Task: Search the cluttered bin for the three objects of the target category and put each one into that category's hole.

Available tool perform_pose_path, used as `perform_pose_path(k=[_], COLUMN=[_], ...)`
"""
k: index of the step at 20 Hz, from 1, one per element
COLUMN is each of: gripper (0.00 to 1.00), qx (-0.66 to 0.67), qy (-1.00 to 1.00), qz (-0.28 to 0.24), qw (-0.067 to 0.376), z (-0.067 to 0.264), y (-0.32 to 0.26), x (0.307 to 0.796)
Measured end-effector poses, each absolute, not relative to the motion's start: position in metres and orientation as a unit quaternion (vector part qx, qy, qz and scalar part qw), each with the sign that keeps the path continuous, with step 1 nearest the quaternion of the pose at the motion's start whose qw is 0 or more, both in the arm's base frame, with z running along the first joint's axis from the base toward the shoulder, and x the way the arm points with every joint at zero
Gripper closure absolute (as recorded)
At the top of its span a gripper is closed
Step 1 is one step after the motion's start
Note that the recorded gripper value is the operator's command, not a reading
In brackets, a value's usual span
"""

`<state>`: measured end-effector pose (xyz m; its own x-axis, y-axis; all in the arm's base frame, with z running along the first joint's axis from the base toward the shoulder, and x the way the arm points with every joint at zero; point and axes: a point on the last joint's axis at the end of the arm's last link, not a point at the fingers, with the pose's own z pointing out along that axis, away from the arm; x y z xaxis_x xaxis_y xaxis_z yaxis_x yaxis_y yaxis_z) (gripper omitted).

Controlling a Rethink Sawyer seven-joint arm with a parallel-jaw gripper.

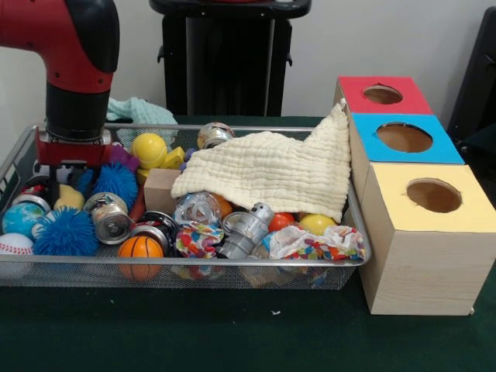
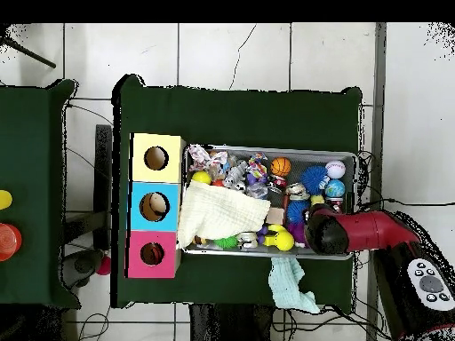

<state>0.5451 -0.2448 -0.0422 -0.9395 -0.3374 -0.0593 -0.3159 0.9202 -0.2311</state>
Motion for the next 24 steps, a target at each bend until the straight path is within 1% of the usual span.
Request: perform_pose_path(k=[1,8,15,20,21,23,24], gripper=[1.00,1.00,1.00,1.00,1.00,1.00,1.00], qx=[-0.166,-0.164,-0.163,-0.126,-0.086,-0.067,-0.036], qy=[0.979,0.979,0.979,0.986,0.992,0.995,0.998], qz=[-0.110,-0.109,-0.114,-0.102,-0.081,-0.069,-0.049], qw=[0.048,0.045,0.049,0.044,0.032,0.025,0.011], z=[-0.045,-0.047,-0.039,-0.013,0.007,0.017,0.033], y=[-0.247,-0.248,-0.251,-0.250,-0.250,-0.250,-0.249], x=[0.544,0.542,0.545,0.551,0.555,0.556,0.558])
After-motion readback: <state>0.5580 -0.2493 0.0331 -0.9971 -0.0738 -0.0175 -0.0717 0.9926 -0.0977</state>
